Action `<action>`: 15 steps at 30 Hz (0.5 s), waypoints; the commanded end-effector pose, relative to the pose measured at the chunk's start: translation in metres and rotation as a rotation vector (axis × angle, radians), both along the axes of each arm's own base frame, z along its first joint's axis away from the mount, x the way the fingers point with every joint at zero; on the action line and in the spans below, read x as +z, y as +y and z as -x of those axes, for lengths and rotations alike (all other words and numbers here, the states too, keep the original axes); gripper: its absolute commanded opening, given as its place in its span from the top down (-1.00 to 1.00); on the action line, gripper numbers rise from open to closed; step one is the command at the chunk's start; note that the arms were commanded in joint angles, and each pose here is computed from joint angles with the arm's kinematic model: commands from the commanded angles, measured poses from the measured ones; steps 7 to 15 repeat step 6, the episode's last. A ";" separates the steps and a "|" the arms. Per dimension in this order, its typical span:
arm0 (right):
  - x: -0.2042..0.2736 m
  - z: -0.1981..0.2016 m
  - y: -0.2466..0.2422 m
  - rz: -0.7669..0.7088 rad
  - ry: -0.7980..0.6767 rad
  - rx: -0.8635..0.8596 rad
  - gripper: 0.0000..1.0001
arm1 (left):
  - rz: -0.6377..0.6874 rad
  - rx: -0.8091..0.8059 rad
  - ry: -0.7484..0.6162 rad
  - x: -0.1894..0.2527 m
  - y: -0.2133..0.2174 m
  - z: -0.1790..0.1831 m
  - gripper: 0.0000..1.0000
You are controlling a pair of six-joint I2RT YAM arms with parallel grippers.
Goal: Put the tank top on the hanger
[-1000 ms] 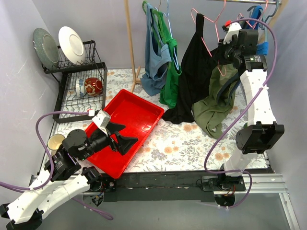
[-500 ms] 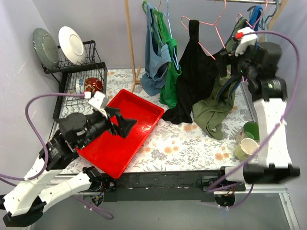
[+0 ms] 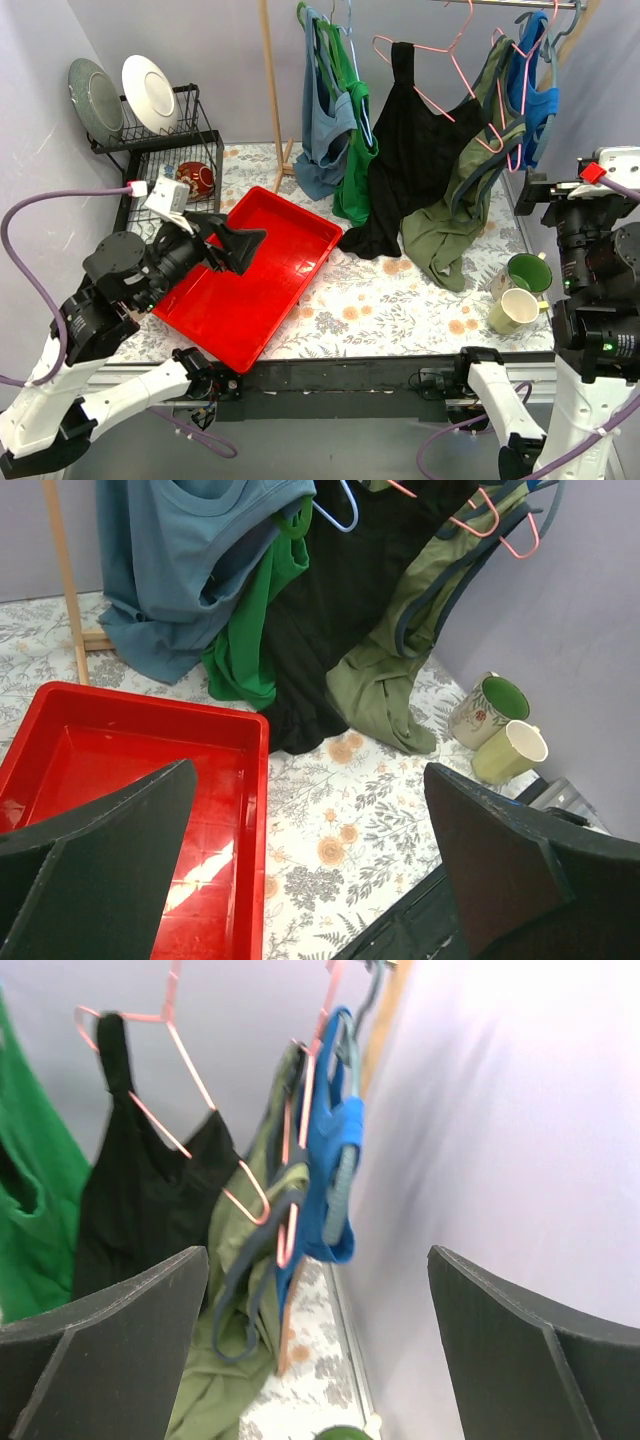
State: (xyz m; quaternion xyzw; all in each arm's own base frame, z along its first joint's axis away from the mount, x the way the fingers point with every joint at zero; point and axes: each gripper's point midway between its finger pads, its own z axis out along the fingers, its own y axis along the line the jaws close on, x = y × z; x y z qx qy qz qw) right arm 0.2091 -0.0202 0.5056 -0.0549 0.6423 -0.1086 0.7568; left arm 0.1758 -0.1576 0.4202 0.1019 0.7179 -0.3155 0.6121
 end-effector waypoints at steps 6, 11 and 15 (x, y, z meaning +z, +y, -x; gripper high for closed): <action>0.005 0.002 -0.018 -0.028 -0.019 -0.097 -0.97 | 0.058 0.035 -0.020 0.022 0.022 0.013 -0.96; 0.005 0.002 -0.018 -0.028 -0.019 -0.097 -0.97 | 0.058 0.035 -0.020 0.022 0.022 0.013 -0.96; 0.005 0.002 -0.018 -0.028 -0.019 -0.097 -0.97 | 0.058 0.035 -0.020 0.022 0.022 0.013 -0.96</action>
